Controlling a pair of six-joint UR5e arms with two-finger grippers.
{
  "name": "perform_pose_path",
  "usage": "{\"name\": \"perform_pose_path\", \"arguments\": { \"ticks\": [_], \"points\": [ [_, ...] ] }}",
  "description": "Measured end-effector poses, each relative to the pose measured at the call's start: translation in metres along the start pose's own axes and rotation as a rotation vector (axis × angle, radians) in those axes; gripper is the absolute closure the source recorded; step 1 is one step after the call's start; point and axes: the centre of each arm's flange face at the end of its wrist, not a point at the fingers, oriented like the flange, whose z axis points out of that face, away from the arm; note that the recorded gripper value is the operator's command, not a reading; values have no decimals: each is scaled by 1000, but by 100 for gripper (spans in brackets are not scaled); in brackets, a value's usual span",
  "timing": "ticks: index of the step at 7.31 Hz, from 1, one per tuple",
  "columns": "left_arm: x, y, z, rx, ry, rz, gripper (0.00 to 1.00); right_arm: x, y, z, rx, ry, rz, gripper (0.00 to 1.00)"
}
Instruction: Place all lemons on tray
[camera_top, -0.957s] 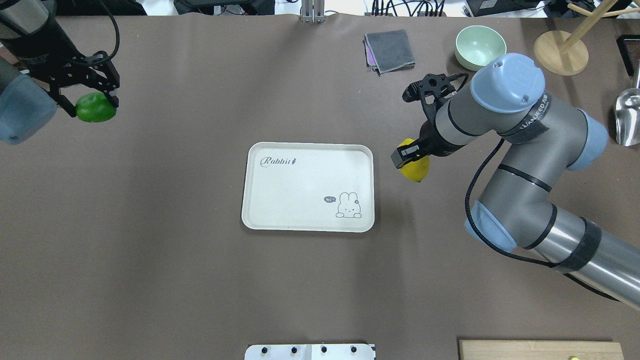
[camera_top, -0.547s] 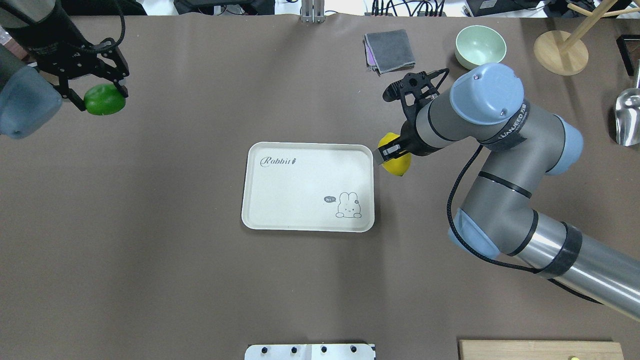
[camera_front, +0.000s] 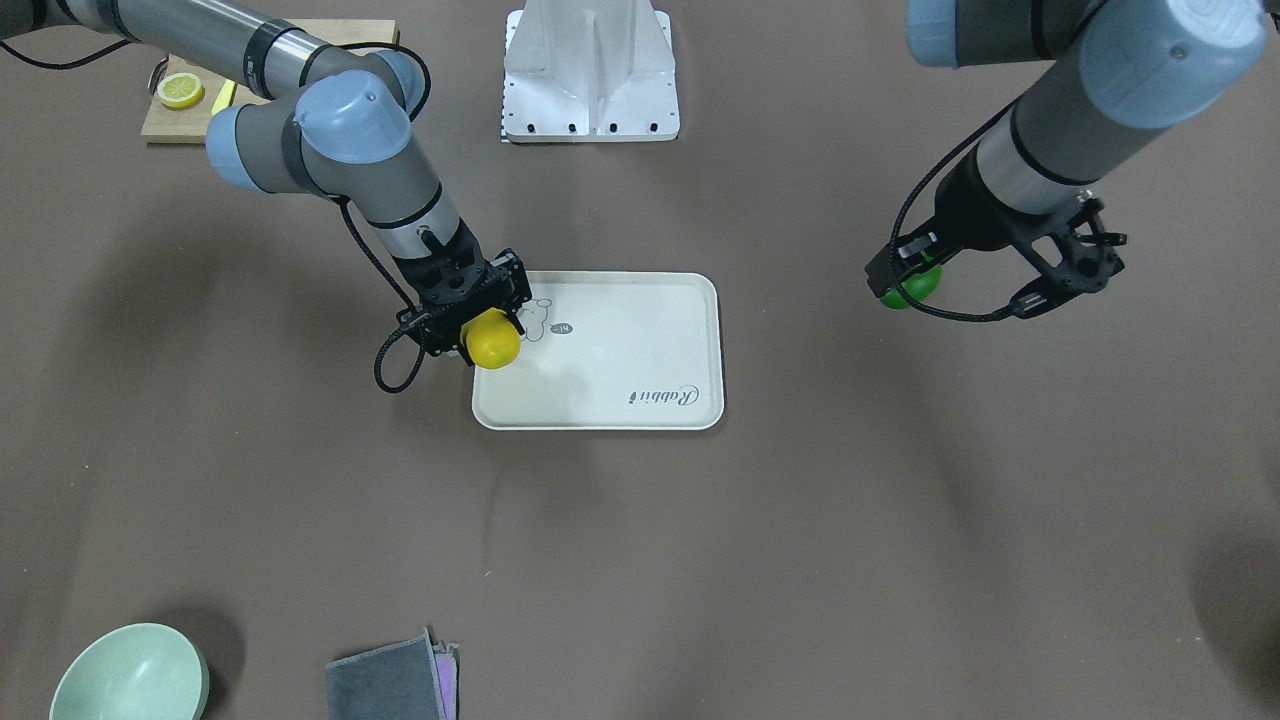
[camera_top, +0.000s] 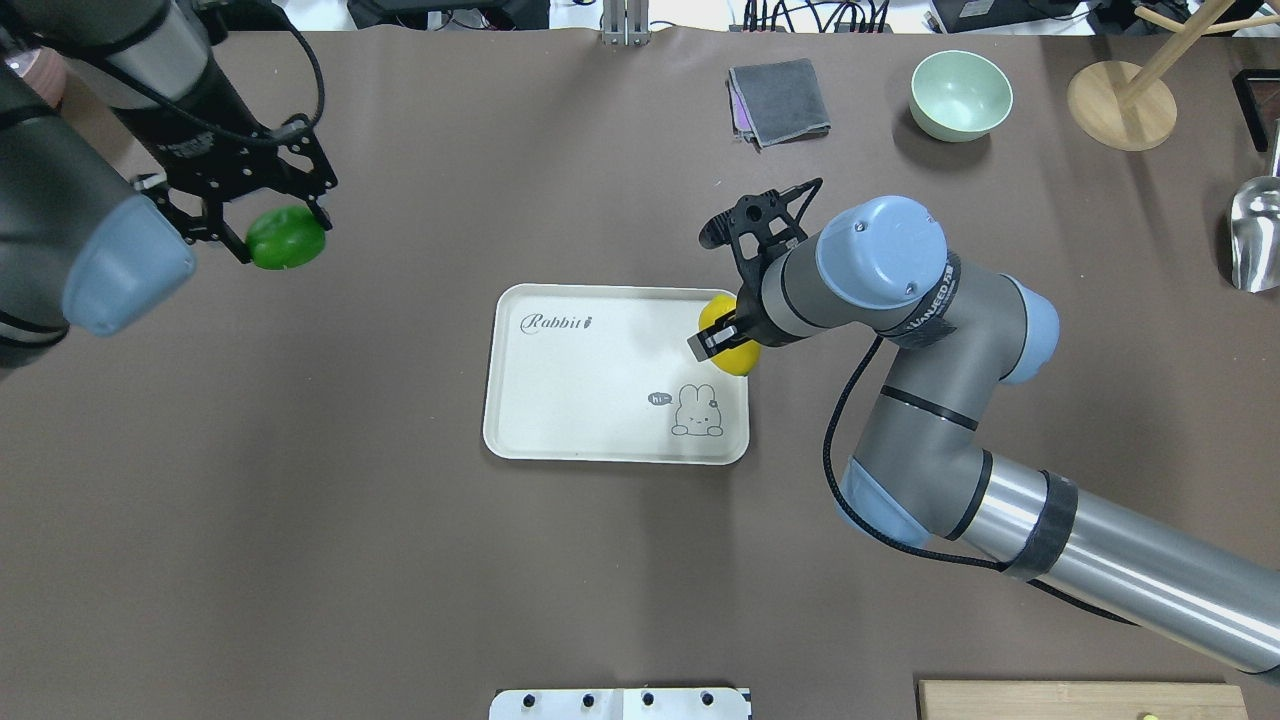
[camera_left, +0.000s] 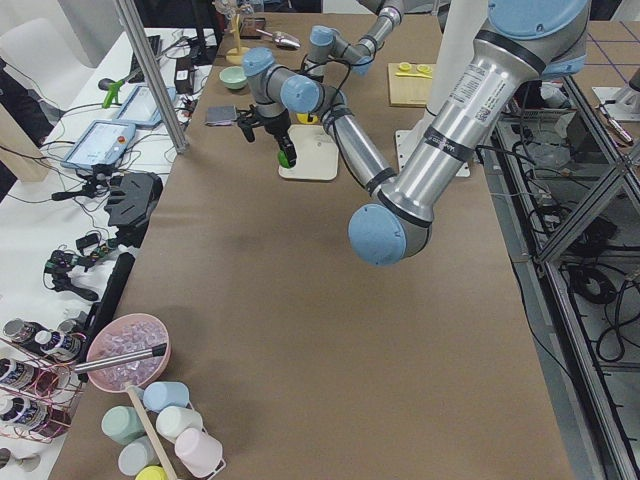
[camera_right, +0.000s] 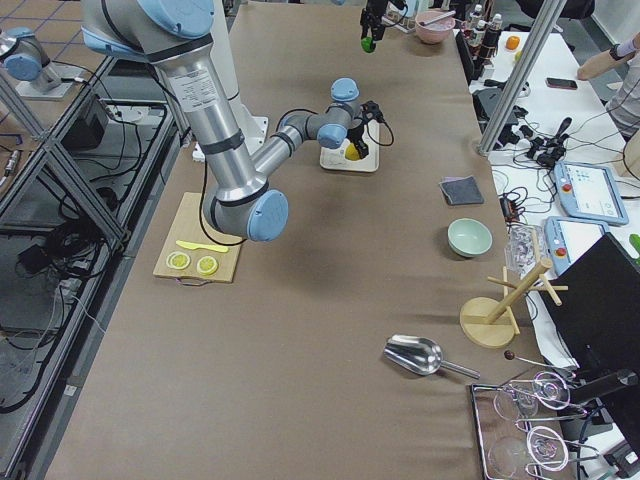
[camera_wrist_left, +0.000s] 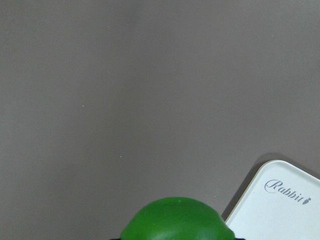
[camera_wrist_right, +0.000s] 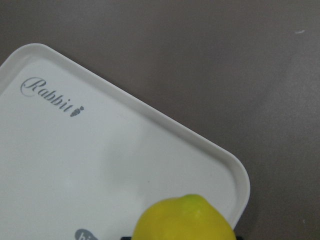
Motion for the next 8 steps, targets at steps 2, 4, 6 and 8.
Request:
{"name": "perform_pose_path", "arguments": {
  "ticks": [2,4,6,8],
  "points": [
    [31,14,31,11,8,-17,100,-5,9,16,-27,4,-5,58],
    [64,22,59,27,9,-33,100,-8,12,21,-33,7,-8,0],
    [100,33,88,60,39,-60,100,-8,9,20,-20,13,-10,0],
    [131,58,115,91,39,-75,100,2,-11,5,13,20,1,0]
  ]
}}
